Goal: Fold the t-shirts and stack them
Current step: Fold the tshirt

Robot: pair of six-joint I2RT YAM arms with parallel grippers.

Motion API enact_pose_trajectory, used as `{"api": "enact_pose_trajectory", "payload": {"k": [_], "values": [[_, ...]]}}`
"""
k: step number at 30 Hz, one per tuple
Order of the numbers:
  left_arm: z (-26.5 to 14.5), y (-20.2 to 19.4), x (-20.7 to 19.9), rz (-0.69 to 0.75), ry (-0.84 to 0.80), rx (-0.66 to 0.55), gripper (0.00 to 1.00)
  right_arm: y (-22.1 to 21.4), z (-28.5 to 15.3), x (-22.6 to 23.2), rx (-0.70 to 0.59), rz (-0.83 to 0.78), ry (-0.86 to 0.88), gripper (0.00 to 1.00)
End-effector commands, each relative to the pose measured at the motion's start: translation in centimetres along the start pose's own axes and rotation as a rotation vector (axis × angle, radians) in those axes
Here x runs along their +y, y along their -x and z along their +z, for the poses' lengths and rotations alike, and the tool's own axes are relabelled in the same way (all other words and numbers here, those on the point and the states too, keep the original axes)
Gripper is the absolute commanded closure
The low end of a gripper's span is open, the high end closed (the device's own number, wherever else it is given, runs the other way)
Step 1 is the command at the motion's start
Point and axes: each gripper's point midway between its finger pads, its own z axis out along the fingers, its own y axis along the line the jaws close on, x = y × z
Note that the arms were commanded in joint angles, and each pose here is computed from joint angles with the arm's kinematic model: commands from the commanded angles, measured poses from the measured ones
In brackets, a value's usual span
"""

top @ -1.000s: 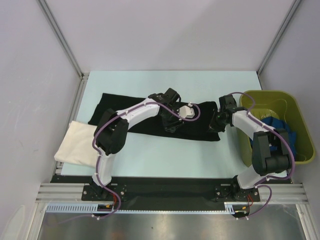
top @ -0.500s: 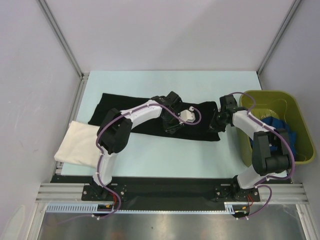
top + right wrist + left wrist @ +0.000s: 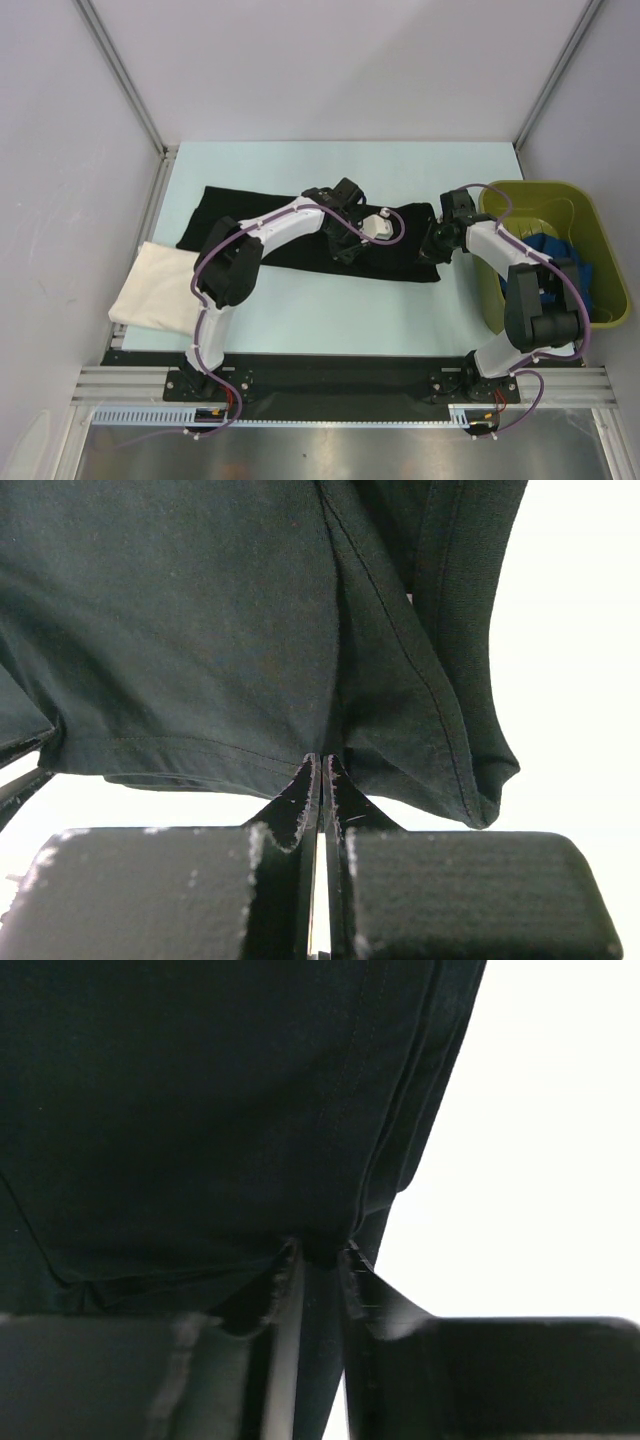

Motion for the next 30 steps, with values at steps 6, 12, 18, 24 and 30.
{"api": "enact_pose_trajectory", "payload": {"k": [6,12,18,24,30], "values": [[-1.1,1.7,0.4,0.002,0.008,-0.048,0.78,0.9,-1.3,0.5,-0.038,-0.012,0.015,1.00],[-1.6,2.5,1.3,-0.018,0.040,-0.069,1.00,1.2,-1.5,0.7,-0.047,-0.012,0.021,1.00],[-4.1,2.9,2.4,-0.057,0.052,-0.102,0.99,1.3,-3.4,1.0,-0.055,-0.021,0.015,1.00],[-6.2,1.1,3.3,-0.035,0.073,-0.094,1.00,-1.6,-5.1,1.3,0.001,-0.066,-0.011,1.00],[-5.1,0.4,2.0,-0.060,0.014,-0.098,1.00,-4.6,-5.2,1.0,0.067,-0.066,-0.025,1.00]]}}
